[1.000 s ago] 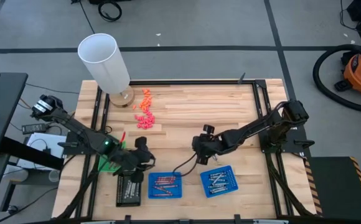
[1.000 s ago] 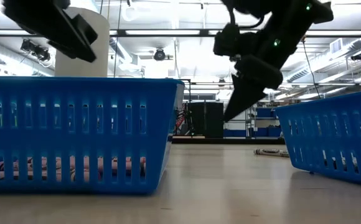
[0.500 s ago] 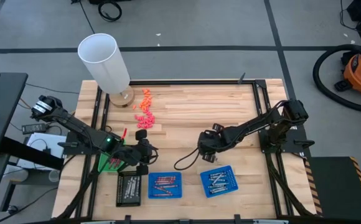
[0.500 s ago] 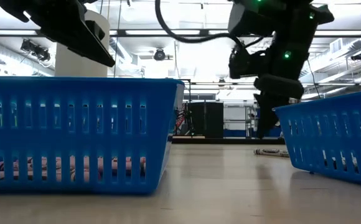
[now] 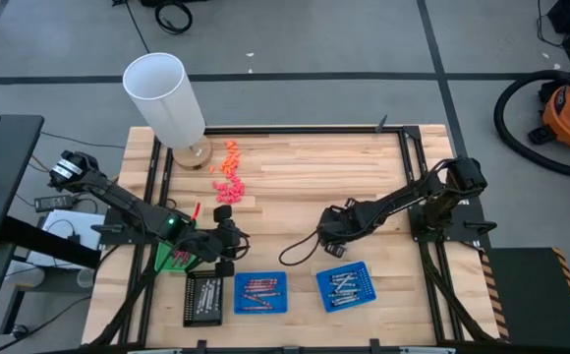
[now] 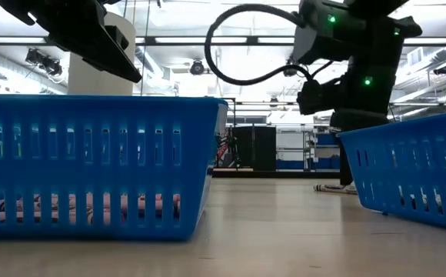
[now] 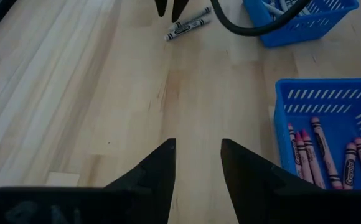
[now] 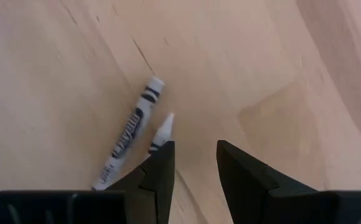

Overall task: Sort crayons
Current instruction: Put the white crayon into the black basket

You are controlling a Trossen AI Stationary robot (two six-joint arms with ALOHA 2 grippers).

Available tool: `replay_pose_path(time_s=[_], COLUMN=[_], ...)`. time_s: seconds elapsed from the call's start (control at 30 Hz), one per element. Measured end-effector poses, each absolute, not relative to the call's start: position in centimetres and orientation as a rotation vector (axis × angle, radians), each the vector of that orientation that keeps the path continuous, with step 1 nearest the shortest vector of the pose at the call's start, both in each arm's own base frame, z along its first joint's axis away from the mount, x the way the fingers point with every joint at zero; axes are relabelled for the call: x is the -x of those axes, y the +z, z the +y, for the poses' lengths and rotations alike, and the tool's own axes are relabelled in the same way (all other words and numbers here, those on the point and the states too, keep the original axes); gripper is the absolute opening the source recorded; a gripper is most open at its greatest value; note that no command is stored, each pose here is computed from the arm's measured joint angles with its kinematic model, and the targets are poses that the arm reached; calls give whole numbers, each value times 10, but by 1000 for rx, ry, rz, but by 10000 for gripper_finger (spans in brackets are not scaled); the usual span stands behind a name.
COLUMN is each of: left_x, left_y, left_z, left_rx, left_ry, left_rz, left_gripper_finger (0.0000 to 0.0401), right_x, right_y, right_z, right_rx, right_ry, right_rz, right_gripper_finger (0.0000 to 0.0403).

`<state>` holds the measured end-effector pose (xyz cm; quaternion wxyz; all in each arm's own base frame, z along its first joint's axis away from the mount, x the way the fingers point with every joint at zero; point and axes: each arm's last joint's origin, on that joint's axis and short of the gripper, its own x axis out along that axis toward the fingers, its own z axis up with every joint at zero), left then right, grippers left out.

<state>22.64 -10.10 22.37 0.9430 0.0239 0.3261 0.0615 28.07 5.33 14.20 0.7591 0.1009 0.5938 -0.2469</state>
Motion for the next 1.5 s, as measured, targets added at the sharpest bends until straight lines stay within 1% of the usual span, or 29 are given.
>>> replay_pose_path(time_s=[0.23,0.47,0.73,0.97,1.17,1.33,1.5], left_x=[-226,-226,-226,-226,-226,-226,-228], left_y=[224,224,223,223,223,224,225], left_z=[-101,-101,-101,-101,-101,-101,-102], left_rx=[-45,-45,-45,-45,-45,-38,-17], left_ry=[127,127,127,127,127,129,127], left_rz=[665,665,666,667,667,664,640], left_gripper_finger=[139,139,139,139,139,139,139], right_x=[-275,-274,-268,-269,-261,-257,-259], right_y=[149,163,155,147,134,127,129], right_z=[53,58,58,61,59,58,59], right_rx=[-197,-229,-319,-382,-410,-419,-388], right_ry=[-572,-543,-565,-516,-531,-528,-506], right_rz=[1359,1340,1364,1329,1316,1314,1311], right_gripper_finger=[129,129,129,129,128,110,63])
